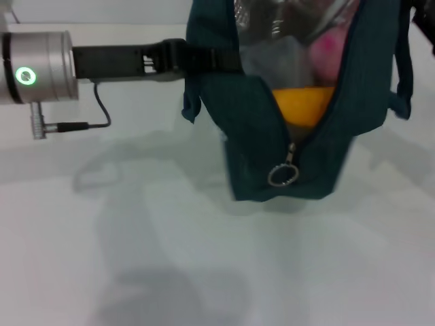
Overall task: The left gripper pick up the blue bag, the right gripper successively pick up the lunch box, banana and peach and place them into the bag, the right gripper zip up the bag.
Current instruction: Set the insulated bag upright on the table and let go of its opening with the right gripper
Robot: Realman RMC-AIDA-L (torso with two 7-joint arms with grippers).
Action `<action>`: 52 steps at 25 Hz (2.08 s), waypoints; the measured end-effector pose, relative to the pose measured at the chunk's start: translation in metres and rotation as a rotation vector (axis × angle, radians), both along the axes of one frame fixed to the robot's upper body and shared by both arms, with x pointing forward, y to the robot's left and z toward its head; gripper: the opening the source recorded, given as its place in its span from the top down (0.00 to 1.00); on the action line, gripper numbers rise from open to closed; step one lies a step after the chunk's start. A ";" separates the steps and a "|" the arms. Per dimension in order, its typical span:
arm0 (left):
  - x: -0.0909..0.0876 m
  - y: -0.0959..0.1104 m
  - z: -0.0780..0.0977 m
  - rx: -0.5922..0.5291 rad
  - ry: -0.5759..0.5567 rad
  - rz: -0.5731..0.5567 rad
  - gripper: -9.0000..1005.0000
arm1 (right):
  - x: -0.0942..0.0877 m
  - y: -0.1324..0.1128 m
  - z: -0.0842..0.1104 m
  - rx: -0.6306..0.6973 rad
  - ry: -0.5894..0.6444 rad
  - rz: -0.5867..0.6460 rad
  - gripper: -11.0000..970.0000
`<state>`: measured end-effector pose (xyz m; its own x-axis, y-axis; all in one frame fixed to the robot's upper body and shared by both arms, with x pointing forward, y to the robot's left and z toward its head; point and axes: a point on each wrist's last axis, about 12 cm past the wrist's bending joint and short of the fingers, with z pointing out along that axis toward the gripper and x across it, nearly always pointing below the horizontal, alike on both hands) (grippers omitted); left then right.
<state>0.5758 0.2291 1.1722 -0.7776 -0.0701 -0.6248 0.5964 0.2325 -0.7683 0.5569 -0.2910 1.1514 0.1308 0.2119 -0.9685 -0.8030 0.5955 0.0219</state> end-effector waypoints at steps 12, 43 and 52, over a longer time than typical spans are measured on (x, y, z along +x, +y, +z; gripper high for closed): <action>0.007 -0.012 -0.012 0.049 0.075 0.015 0.95 | 0.010 0.006 -0.019 -0.112 0.099 -0.041 0.91; -0.010 -0.016 -0.060 -0.020 0.162 0.044 0.95 | 0.026 0.023 -0.031 -0.181 0.165 -0.029 0.85; -0.010 -0.013 -0.064 -0.007 0.170 0.069 0.95 | 0.024 0.024 -0.039 -0.184 0.188 -0.031 0.83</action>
